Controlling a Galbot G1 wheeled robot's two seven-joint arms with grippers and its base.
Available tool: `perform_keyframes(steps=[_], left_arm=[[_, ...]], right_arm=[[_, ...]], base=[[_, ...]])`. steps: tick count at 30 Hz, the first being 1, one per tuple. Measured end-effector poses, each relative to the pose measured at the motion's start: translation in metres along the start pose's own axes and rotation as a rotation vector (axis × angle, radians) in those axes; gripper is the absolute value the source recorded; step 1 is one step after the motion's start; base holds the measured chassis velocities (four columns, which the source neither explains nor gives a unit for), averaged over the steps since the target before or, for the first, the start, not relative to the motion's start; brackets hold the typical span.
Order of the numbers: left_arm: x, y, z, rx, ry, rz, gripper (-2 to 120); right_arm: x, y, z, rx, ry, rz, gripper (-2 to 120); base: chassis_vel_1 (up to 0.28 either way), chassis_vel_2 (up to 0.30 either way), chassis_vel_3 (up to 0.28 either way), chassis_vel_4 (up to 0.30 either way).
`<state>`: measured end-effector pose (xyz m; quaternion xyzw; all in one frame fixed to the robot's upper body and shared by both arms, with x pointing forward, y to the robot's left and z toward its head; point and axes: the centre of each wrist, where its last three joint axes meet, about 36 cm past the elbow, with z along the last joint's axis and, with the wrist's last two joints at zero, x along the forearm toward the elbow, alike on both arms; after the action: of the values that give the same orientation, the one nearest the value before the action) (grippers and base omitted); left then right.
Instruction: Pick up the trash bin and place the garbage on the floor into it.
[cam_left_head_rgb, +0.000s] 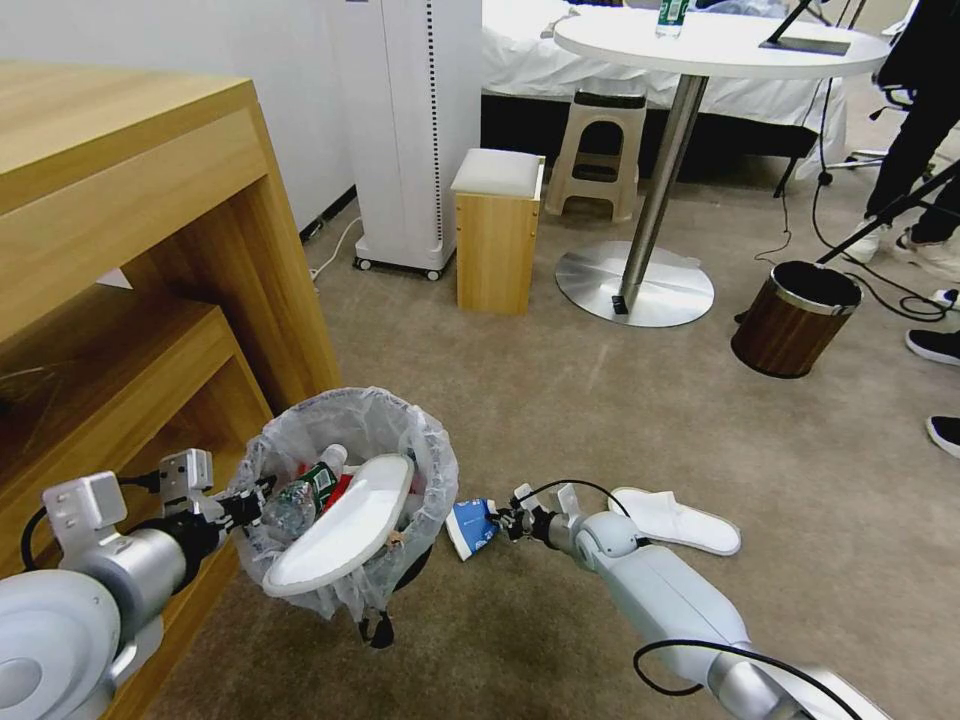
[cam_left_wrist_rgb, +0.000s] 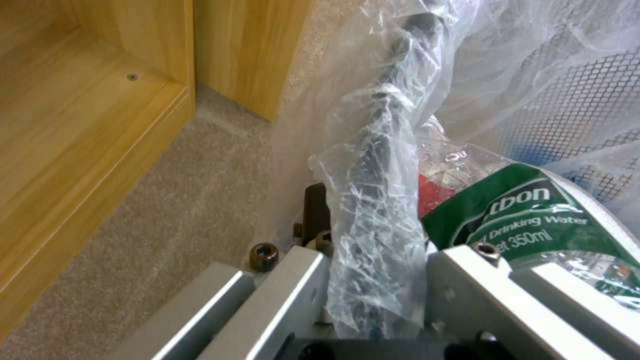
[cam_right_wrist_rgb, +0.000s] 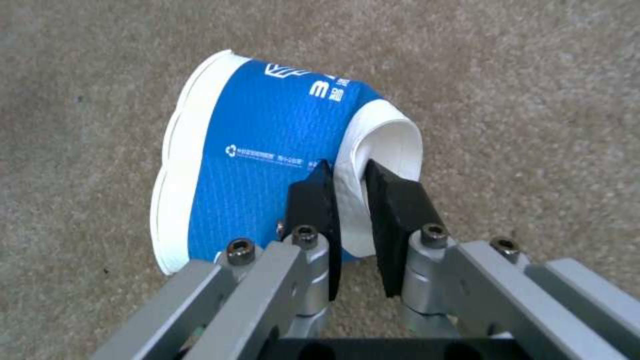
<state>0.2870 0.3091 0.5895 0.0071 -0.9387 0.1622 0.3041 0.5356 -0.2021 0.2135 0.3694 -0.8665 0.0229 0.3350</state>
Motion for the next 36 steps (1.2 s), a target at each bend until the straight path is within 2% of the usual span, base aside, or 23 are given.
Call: perform_keyframes(steps=[10, 14, 19, 21, 22, 24, 26, 28, 30, 32, 34, 36], left_arm=[[-0.001, 0.0, -0.001, -0.004, -0.001, 0.002, 0], [-0.002, 0.001, -0.001, -0.006, -0.002, 0.002, 0], [-0.004, 0.001, -0.002, -0.008, -0.007, 0.001, 0], [-0.005, 0.0, -0.002, -0.01, -0.007, 0.004, 0], [-0.005, 0.0, -0.002, -0.01, -0.007, 0.004, 0], [-0.006, 0.0, -0.002, -0.011, -0.008, 0.005, 0], [-0.006, 0.0, -0.002, -0.011, -0.008, 0.005, 0], [-0.007, 0.001, -0.002, -0.014, -0.006, 0.003, 0], [-0.007, 0.001, -0.002, -0.014, -0.006, 0.002, 0], [-0.008, 0.0, -0.001, -0.015, 0.0, 0.005, 0], [-0.008, 0.0, -0.001, -0.015, 0.001, 0.006, 0], [-0.008, -0.002, 0.0, -0.016, 0.003, 0.013, 0]], right_arm=[[0.006, -0.004, 0.002, 0.003, -0.016, 0.009, 9], [0.018, -0.005, -0.008, 0.005, -0.064, -0.002, 8], [0.059, -0.018, -0.035, 0.043, -0.145, -0.009, 7], [0.086, -0.031, -0.049, 0.087, -0.187, -0.019, 7], [0.086, -0.031, -0.049, 0.087, -0.187, -0.019, 7], [0.115, -0.048, -0.062, 0.123, -0.233, -0.017, 7], [0.119, -0.05, -0.064, 0.126, -0.239, -0.014, 7], [0.144, -0.061, -0.08, 0.137, -0.304, 0.005, 7], [0.149, -0.062, -0.083, 0.137, -0.318, 0.008, 7], [0.173, -0.061, -0.107, 0.137, -0.418, 0.006, 7], [0.178, -0.06, -0.112, 0.136, -0.445, 0.0, 6], [0.192, -0.053, -0.129, 0.137, -0.528, -0.027, 6]], base=[[0.0, 0.0, 0.0, 0.0], [0.0, 0.0, 0.0, 0.0], [0.0, 0.0, 0.0, 0.0], [0.0, 0.0, 0.0, 0.0], [0.0, 0.0, 0.0, 0.0], [0.0, 0.0, 0.0, 0.0], [0.0, 0.0, 0.0, 0.0], [0.0, 0.0, 0.0, 0.0], [0.0, 0.0, 0.0, 0.0], [0.0, 0.0, 0.0, 0.0], [0.0, 0.0, 0.0, 0.0], [0.0, 0.0, 0.0, 0.0]])
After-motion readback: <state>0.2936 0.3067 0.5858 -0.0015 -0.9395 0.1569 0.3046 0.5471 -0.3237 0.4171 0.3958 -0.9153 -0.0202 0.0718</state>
